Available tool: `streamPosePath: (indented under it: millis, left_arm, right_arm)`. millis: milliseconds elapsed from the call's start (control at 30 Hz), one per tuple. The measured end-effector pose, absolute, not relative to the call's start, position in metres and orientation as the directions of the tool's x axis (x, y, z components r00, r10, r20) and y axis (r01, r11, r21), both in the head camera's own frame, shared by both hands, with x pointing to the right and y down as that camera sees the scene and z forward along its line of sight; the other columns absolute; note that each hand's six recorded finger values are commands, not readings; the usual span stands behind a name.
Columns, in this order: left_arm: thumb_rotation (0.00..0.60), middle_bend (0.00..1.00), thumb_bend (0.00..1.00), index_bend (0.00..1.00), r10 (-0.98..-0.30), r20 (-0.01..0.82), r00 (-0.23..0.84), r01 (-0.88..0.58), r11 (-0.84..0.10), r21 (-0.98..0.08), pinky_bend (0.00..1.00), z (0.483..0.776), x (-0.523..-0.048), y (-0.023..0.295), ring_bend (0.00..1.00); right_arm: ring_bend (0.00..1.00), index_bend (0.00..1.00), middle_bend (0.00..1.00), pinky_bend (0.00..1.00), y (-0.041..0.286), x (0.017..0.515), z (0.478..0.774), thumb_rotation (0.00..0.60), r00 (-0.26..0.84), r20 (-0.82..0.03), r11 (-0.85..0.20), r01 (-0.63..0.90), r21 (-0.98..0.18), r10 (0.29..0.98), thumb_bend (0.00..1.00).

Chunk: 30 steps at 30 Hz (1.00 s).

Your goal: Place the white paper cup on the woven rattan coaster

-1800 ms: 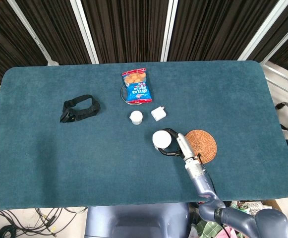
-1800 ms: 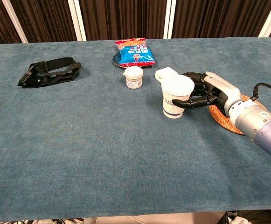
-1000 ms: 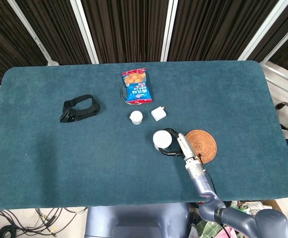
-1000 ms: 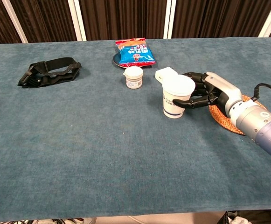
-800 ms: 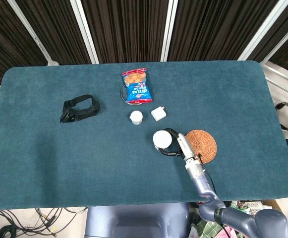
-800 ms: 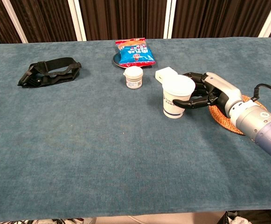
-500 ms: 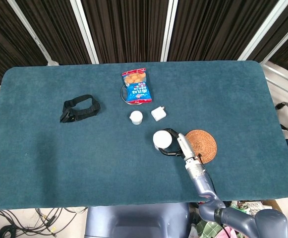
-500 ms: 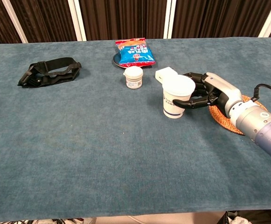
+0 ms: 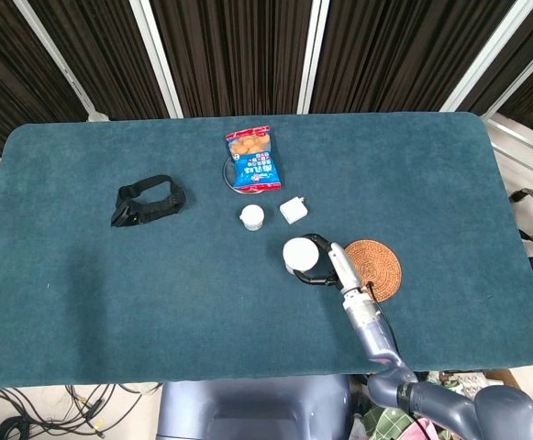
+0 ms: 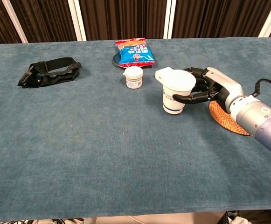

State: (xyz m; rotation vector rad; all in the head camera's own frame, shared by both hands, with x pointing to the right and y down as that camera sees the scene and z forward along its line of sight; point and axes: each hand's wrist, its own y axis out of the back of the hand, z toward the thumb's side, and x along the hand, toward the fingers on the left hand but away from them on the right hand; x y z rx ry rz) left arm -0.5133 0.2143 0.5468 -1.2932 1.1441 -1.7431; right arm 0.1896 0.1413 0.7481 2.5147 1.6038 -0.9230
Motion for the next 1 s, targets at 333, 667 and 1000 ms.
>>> streamPosePath:
  millis: [333,667,1000]
  left_arm:
    - [0.600,0.03,0.26,0.00,-0.887,0.368,-0.280,0.014,-0.387,-0.922,0.00,0.546,-0.513,0.214,0.00]
    - [0.600,0.03,0.26,0.00,-0.888,0.365,-0.281,0.014,-0.384,-0.923,0.00,0.546,-0.513,0.215,0.00]
    - [0.600,0.03,0.26,0.00,-0.885,0.365,-0.288,0.014,-0.385,-0.923,0.00,0.546,-0.514,0.215,0.00]
  right_arm:
    - [0.34,0.34,0.34,0.21,0.122,0.194,0.729,0.600,0.303,-0.447,-0.460,0.835,-0.302,0.842,0.19]
    - [0.34,0.35,0.34,0.21,0.101,0.231,0.708,0.600,0.283,-0.452,-0.470,0.797,-0.379,0.846,0.19]
    - [0.34,0.35,0.34,0.21,0.124,0.278,0.698,0.600,0.266,-0.491,-0.498,0.750,-0.436,0.830,0.19]
